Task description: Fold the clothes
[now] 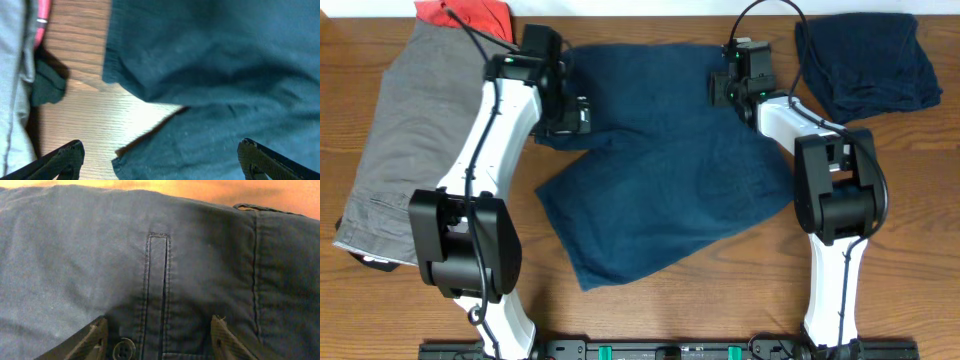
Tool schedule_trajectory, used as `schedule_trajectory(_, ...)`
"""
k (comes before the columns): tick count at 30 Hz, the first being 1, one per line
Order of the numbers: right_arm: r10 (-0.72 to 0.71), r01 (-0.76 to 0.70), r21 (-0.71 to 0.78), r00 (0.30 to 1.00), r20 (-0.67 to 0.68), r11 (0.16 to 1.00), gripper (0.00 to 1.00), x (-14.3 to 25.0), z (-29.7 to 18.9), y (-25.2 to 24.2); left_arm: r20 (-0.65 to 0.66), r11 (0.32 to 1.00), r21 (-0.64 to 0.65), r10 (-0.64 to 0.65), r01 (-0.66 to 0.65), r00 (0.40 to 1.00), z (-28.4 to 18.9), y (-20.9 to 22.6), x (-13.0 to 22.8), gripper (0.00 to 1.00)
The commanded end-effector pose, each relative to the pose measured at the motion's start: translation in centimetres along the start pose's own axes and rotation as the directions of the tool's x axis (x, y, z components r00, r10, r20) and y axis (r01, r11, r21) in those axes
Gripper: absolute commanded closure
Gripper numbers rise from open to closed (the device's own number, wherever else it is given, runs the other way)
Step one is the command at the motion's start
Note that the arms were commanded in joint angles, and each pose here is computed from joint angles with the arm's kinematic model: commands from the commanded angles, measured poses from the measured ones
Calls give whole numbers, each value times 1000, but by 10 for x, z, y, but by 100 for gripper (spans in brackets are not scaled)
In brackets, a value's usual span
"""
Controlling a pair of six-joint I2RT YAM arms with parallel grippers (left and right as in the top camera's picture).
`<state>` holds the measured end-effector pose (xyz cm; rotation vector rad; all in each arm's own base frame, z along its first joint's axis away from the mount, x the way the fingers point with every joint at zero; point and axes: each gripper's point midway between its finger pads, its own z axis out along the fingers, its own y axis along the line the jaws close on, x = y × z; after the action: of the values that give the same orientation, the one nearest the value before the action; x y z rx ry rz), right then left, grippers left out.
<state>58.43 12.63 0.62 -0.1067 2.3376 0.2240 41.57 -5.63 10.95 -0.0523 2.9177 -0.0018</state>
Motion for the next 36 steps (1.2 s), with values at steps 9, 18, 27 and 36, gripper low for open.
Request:
schedule_trajectory(9, 6, -4, 14, 994, -109, 1000, 2, 53, 26, -6, 18, 999, 4, 49, -49, 999, -3, -10, 0, 1)
schedule_trajectory(18, 4, -4, 3, 1000, -1, 1000, 1, -61, -123, 14, 112, 1000, 24, 0, -3, 994, -52, -8, -1, 1)
schedule_trajectory(27, -26, 26, 1, 1000, -8, 1000, 1, -75, -293, 24, 1, 998, 2, -57, 57, 998, -90, 4, 53, 1)
schedule_trajectory(36, 21, -13, 34, 973, -232, 999, 5, -16, -320, 16, -81, 997, -21, -81, 79, 993, -5, 9, 91, 1)
